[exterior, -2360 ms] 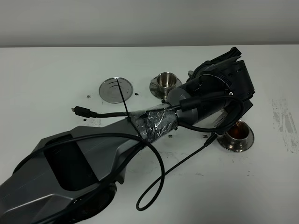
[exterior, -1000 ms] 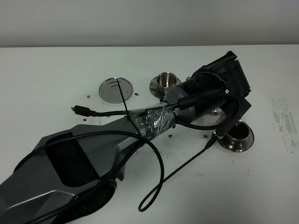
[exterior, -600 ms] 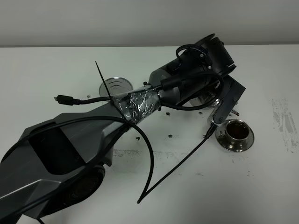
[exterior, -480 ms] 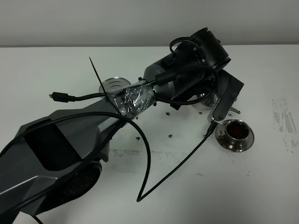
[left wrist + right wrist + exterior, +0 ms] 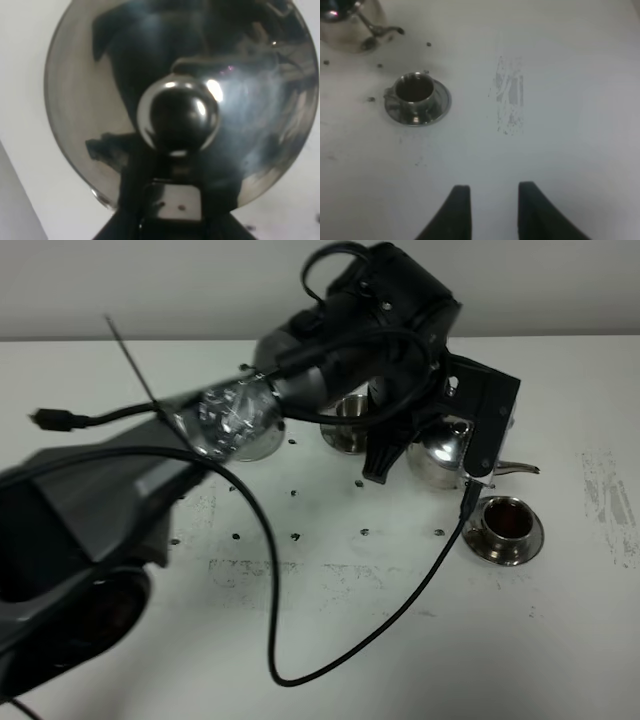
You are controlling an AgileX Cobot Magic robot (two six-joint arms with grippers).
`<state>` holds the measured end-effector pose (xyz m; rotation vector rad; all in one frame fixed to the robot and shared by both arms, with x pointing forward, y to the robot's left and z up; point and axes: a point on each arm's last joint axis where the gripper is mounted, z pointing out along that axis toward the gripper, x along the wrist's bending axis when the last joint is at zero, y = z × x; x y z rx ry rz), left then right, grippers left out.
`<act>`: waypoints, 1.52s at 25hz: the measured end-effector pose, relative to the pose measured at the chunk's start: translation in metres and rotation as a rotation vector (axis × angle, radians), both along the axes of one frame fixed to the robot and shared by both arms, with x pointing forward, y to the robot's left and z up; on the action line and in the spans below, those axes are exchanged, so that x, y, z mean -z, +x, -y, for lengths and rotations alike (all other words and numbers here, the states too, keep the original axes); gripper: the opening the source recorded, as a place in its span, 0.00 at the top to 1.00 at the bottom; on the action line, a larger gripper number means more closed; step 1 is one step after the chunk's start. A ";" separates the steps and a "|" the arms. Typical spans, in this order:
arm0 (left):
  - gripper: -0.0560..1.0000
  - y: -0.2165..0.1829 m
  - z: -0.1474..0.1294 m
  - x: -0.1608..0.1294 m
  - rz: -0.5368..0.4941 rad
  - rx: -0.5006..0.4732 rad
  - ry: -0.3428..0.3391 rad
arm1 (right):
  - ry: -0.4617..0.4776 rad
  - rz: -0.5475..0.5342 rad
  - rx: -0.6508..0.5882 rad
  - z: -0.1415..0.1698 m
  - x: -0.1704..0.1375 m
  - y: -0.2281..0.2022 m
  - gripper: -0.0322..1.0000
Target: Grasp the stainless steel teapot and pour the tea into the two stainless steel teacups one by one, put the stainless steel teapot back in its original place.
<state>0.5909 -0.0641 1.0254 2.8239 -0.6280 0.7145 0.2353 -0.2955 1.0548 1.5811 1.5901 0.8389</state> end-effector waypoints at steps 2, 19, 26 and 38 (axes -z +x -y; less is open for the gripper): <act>0.77 -0.008 -0.012 -0.008 -0.025 -0.037 -0.027 | 0.000 0.000 0.000 0.000 0.000 0.000 0.75; 0.77 -0.040 -0.060 0.039 -0.267 -0.333 -0.212 | 0.000 0.000 0.000 0.000 0.000 0.000 0.75; 0.77 -0.046 -0.065 0.061 -0.307 -0.371 -0.225 | 0.000 0.000 0.000 0.000 0.000 0.000 0.75; 0.77 -0.043 -0.062 0.086 -0.330 -0.388 -0.203 | 0.000 0.000 0.000 0.000 0.000 0.000 0.75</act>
